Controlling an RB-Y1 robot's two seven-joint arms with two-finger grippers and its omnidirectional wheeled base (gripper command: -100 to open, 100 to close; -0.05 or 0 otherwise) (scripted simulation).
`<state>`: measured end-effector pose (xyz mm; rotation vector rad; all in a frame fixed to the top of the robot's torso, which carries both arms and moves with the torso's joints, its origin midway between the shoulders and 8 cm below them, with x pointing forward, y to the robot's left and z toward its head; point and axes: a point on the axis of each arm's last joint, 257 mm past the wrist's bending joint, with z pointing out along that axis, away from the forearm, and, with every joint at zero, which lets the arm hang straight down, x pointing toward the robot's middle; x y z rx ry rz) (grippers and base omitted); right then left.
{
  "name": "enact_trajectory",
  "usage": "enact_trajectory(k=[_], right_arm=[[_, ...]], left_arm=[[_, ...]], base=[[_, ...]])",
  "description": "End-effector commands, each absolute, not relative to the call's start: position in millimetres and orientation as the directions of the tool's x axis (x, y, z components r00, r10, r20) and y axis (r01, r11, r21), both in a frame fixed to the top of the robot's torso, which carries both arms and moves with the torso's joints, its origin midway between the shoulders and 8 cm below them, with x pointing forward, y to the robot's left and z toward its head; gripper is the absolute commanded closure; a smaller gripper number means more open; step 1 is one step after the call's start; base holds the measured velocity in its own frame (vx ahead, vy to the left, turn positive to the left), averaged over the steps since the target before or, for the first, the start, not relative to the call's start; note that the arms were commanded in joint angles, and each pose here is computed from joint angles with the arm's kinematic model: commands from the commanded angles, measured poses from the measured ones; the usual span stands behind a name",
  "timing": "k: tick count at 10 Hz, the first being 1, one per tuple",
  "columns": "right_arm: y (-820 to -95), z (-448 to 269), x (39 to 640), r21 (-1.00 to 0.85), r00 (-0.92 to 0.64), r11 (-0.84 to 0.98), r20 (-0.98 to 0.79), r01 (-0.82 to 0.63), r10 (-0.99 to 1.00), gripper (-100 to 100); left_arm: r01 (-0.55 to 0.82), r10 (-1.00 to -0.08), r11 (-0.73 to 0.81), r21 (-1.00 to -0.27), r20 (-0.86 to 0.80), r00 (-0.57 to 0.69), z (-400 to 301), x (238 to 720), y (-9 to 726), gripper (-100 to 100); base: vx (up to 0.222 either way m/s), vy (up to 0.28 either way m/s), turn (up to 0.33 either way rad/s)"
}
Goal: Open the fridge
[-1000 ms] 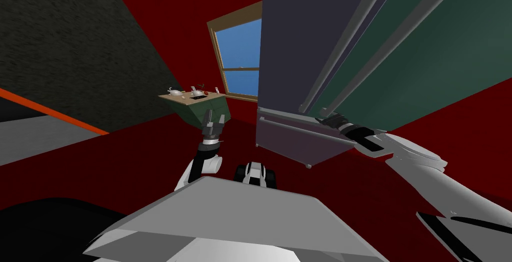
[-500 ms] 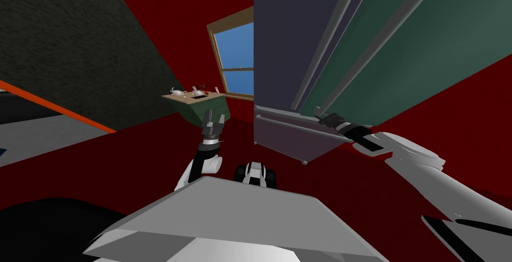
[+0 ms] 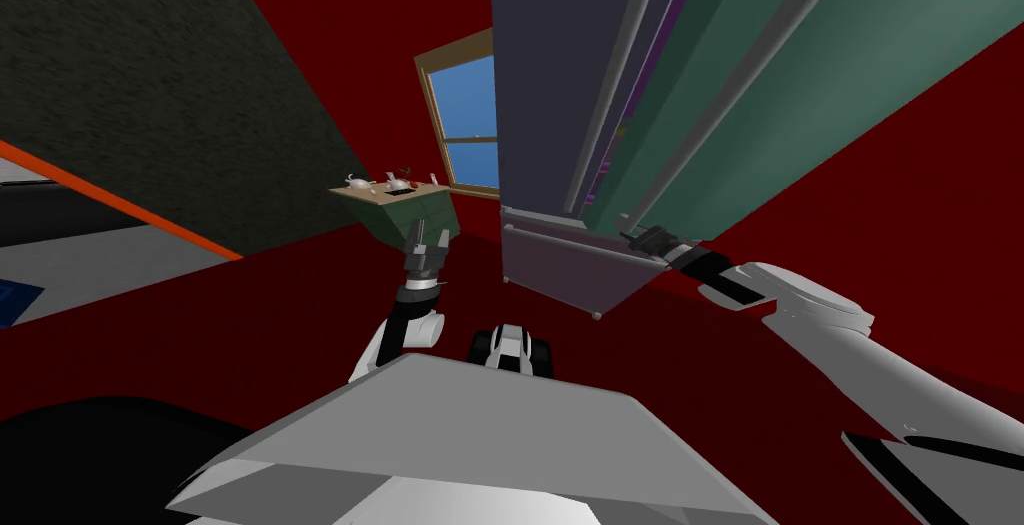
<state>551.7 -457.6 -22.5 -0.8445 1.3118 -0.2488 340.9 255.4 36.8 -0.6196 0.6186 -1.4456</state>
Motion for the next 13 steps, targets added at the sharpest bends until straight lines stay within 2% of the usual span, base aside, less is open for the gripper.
enact_trajectory(k=[1, 3, 4, 13], right_arm=[[-418, -21, 543, -0.666, 0.342, 0.651, -0.746, -0.365, -0.572, 100], [-428, -23, 545, -0.666, 0.328, 0.658, -0.746, -0.353, -0.579, 100], [-401, -25, 535, -0.665, 0.373, 0.625, -0.747, -0.409, -0.551, 100], [-320, -23, 494, -0.663, 0.507, 0.495, -0.748, -0.561, -0.428, 100]], left_arm=[[0.699, -0.999, 0.031, -0.714, -0.012, 0.031, 37, 341, 255, 0], [0.699, -0.999, 0.031, -0.714, -0.012, 0.031, 37, 341, 255, 0], [0.699, -0.999, 0.031, -0.714, -0.012, 0.031, 37, 341, 255, 0], [0.699, -0.999, 0.031, -0.714, -0.012, 0.031, 37, 341, 255, 0]], base=[[-0.139, -0.181, -0.007], [-0.097, -0.118, 0.013], [-0.066, -0.190, -0.012], [-0.084, -0.193, 0.020]])
